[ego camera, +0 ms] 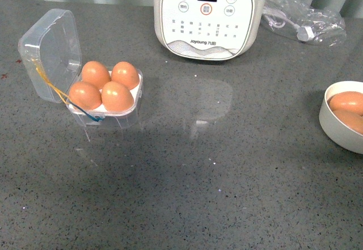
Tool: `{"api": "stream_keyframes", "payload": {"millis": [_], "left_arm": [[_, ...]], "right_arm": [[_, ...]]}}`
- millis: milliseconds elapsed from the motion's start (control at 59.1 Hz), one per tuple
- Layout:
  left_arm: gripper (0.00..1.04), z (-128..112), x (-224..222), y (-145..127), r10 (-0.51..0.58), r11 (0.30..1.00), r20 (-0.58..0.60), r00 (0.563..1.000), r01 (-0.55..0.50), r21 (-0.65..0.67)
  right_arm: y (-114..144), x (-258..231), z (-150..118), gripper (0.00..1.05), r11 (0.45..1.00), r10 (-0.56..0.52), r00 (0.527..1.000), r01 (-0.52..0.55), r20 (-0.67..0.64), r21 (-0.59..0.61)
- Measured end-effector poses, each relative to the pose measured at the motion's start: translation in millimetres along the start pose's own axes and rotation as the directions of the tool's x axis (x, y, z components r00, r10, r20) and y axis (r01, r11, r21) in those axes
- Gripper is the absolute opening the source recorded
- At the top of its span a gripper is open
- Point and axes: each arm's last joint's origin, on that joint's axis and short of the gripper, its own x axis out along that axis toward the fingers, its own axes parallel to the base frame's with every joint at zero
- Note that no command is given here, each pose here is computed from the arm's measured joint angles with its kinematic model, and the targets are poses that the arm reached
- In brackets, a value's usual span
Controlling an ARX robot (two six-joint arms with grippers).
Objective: Put egg into box
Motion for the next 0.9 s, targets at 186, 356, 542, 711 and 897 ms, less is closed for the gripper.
{"api": "stream_keyframes", "payload": {"millis": [186,356,542,711,897], "left_arm": [[0.98,0,0,0,0.000,1.000,0.000,1.000,0.000,0.000],[0.98,0,0,0,0.000,1.000,0.000,1.000,0.000,0.000],[0.98,0,0,0,0.000,1.000,0.000,1.000,0.000,0.000],[0.98,0,0,0,0.000,1.000,0.000,1.000,0.000,0.000],[0.98,0,0,0,0.000,1.000,0.000,1.000,0.000,0.000]], "right_arm": [[0,-7,2,0.03,1.000,0.000,1.000,0.000,0.006,0.000],[0,-12,2,0.03,1.000,0.000,1.000,0.000,0.008,0.000],[0,-16,2,0.03,1.000,0.000,1.000,0.000,0.009,0.000],[0,-19,2,0.03,1.000,0.000,1.000,0.000,0.010,0.000],[0,-22,2,0.03,1.000,0.000,1.000,0.000,0.010,0.000]]}}
